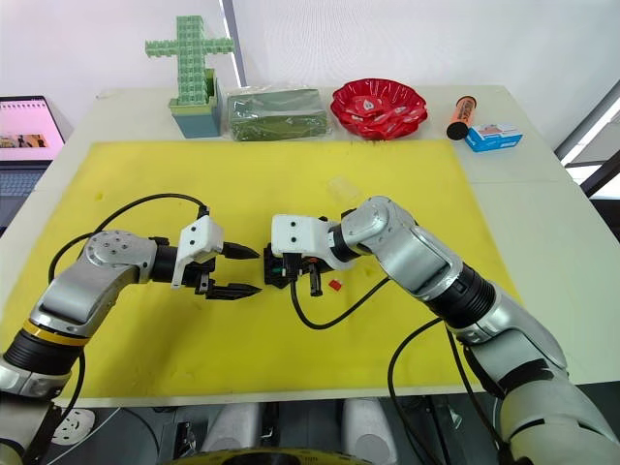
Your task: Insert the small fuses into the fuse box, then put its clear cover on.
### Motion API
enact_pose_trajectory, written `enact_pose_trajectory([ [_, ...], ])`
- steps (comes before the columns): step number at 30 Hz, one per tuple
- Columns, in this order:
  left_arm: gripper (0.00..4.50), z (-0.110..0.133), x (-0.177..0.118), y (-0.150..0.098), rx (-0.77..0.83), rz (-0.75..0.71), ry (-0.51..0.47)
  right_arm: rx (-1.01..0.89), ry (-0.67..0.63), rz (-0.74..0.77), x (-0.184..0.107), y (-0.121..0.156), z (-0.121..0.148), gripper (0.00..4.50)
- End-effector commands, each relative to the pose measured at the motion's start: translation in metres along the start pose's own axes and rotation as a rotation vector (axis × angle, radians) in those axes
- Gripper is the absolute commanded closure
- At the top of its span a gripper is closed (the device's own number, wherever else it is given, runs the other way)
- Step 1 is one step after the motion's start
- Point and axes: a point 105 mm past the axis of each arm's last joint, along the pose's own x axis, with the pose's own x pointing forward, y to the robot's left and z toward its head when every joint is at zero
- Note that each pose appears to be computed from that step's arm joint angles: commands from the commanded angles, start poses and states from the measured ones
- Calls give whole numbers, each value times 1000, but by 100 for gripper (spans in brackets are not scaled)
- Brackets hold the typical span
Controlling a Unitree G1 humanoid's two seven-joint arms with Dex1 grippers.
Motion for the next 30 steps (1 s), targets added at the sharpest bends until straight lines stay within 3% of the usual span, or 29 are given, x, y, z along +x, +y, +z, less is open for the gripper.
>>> enact_pose_trajectory([
  [1,95,10,-6,2,34,24,-17,0,17,-16,0,-3,0,450],
  [2,95,10,-6,2,33,24,-17,1,16,-16,-1,-3,1,450],
  [6,92,9,-7,3,32,26,-16,20,-2,-16,-3,-6,5,350],
  [21,92,5,-8,4,28,30,-15,32,-116,-45,-22,-15,31,350],
  [28,92,4,-9,3,29,38,-16,39,-186,-1,-24,-7,39,350],
  [30,92,4,-9,3,29,42,-17,62,-221,20,-20,-4,35,390],
])
